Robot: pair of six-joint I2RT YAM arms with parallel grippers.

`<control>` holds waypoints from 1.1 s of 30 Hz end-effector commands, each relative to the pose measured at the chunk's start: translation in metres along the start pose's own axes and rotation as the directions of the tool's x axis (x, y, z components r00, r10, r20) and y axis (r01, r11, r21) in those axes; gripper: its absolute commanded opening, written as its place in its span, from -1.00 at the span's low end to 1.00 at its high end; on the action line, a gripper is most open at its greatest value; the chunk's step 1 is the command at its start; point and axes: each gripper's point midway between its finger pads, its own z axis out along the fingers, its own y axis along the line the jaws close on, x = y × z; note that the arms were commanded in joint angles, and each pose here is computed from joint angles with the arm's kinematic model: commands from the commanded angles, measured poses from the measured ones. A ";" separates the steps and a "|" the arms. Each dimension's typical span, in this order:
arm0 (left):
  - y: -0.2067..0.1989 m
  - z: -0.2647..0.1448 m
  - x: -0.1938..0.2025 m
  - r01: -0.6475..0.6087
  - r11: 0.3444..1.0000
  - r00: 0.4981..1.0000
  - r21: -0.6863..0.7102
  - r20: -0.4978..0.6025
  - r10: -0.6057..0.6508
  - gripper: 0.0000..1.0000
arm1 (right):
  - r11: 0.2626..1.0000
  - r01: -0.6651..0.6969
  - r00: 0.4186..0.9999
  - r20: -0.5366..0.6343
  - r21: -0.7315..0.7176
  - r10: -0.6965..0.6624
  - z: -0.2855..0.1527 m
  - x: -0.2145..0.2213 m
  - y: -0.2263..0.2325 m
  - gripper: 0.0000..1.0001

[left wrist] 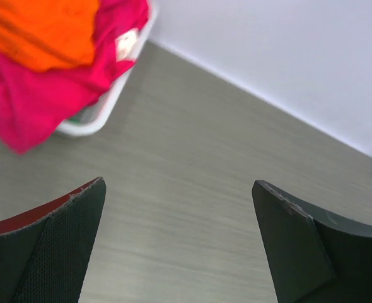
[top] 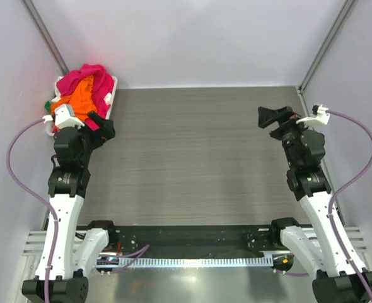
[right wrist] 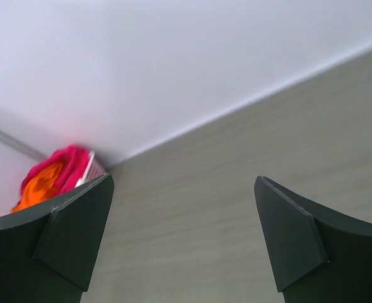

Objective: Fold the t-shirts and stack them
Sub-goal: Grab the tshirt from the pile

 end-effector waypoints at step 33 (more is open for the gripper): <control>0.159 0.200 -0.023 0.055 0.815 0.917 -0.577 -0.295 -0.270 0.89 | 0.990 0.087 0.615 -0.787 0.111 0.034 -0.041 0.159 -0.026 0.99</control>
